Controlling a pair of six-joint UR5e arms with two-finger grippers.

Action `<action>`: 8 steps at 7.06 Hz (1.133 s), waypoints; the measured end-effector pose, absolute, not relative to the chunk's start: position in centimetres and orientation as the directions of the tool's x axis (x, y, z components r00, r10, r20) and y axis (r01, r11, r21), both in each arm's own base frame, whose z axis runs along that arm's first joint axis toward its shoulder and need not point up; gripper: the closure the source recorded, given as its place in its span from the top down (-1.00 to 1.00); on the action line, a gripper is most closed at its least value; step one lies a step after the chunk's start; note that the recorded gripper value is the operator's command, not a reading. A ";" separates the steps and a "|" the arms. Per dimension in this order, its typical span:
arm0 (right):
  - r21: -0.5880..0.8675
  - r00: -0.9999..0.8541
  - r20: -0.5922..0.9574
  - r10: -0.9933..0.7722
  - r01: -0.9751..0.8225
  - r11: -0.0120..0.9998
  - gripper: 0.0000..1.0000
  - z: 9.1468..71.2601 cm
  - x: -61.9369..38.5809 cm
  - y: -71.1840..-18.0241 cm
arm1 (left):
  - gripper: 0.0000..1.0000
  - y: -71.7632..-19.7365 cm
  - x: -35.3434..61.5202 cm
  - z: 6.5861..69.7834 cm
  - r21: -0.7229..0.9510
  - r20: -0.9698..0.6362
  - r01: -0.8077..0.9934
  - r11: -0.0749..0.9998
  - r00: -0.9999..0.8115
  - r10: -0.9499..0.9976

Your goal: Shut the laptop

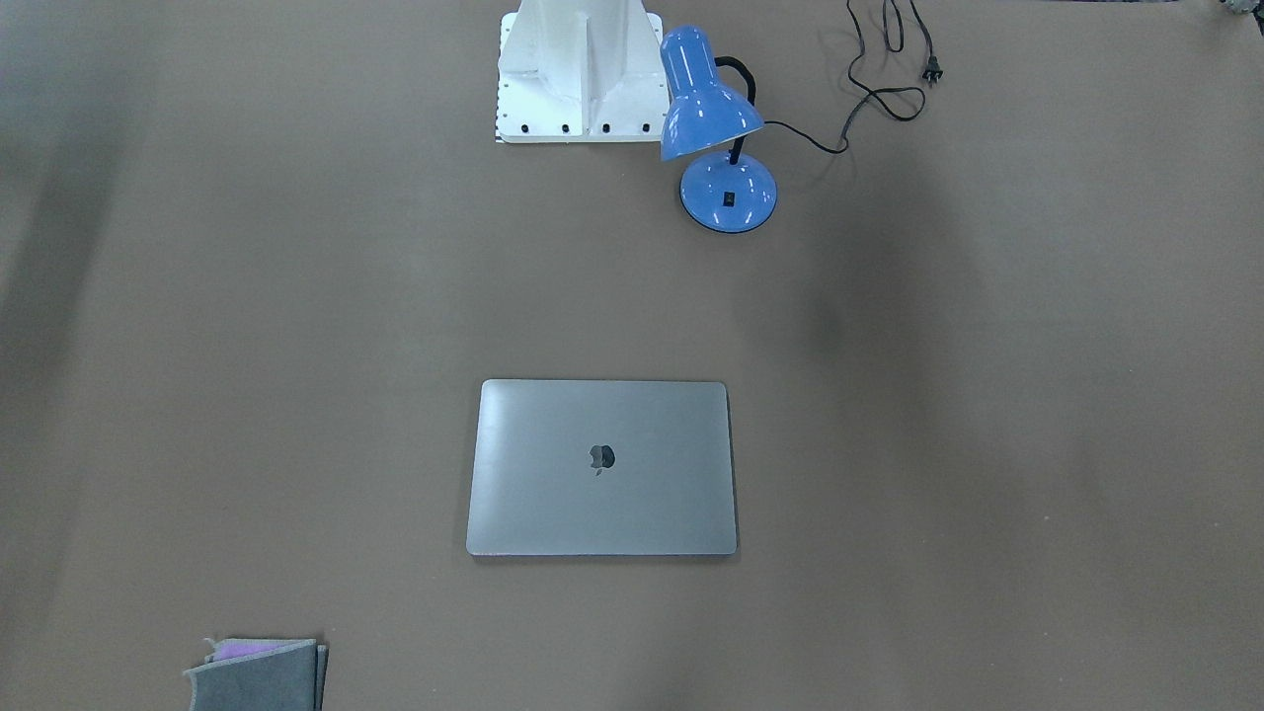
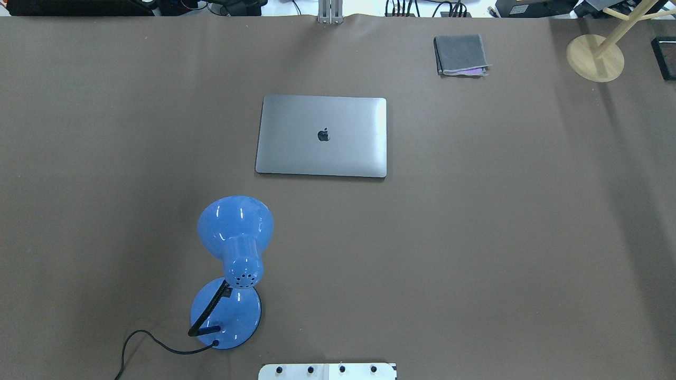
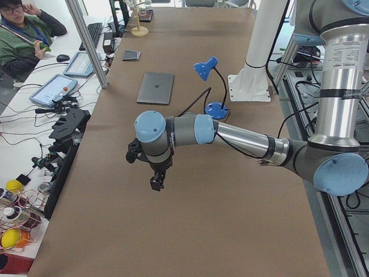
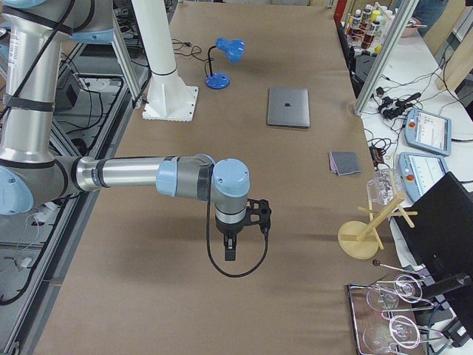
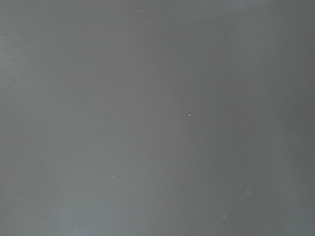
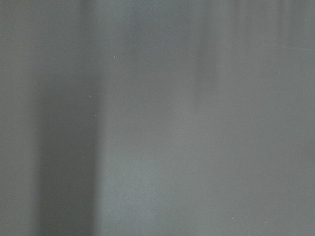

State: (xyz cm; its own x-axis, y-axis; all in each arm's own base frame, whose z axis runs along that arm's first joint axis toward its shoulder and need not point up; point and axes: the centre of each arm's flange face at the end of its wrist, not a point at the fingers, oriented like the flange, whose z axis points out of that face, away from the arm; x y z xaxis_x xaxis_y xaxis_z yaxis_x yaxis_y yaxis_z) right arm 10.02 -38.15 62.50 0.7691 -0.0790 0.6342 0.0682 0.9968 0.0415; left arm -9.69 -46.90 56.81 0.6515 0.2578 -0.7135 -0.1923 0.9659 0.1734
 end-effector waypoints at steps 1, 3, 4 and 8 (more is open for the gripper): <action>0.040 0.769 0.635 -0.078 0.068 0.997 1.00 62.5 10.0 -38.1 | 0.97 -46.8 -9.7 56.8 0.175 -0.713 -0.193 0.965 0.651 0.259; 0.037 0.769 0.635 -0.076 0.068 0.997 1.00 62.6 10.0 -38.0 | 0.97 -46.7 -9.7 56.5 0.185 -0.710 -0.194 0.963 0.652 0.268; 0.036 0.769 0.635 -0.076 0.068 0.997 1.00 62.7 10.0 -38.0 | 0.98 -46.6 -9.7 56.5 0.187 -0.709 -0.194 0.963 0.652 0.269; 0.032 0.768 0.636 -0.072 0.067 0.997 1.00 62.8 10.0 -37.9 | 0.98 -46.5 -9.7 56.5 0.186 -0.709 -0.194 0.963 0.652 0.269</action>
State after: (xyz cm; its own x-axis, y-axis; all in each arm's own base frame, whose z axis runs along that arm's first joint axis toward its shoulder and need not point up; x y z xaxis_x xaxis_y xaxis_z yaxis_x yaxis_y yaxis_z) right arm 9.99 -37.92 62.77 0.7682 -0.0720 0.6361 0.0670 0.9972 0.0320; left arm -9.68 -46.51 56.54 0.6524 0.2689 -0.7086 -0.1944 0.9630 0.1864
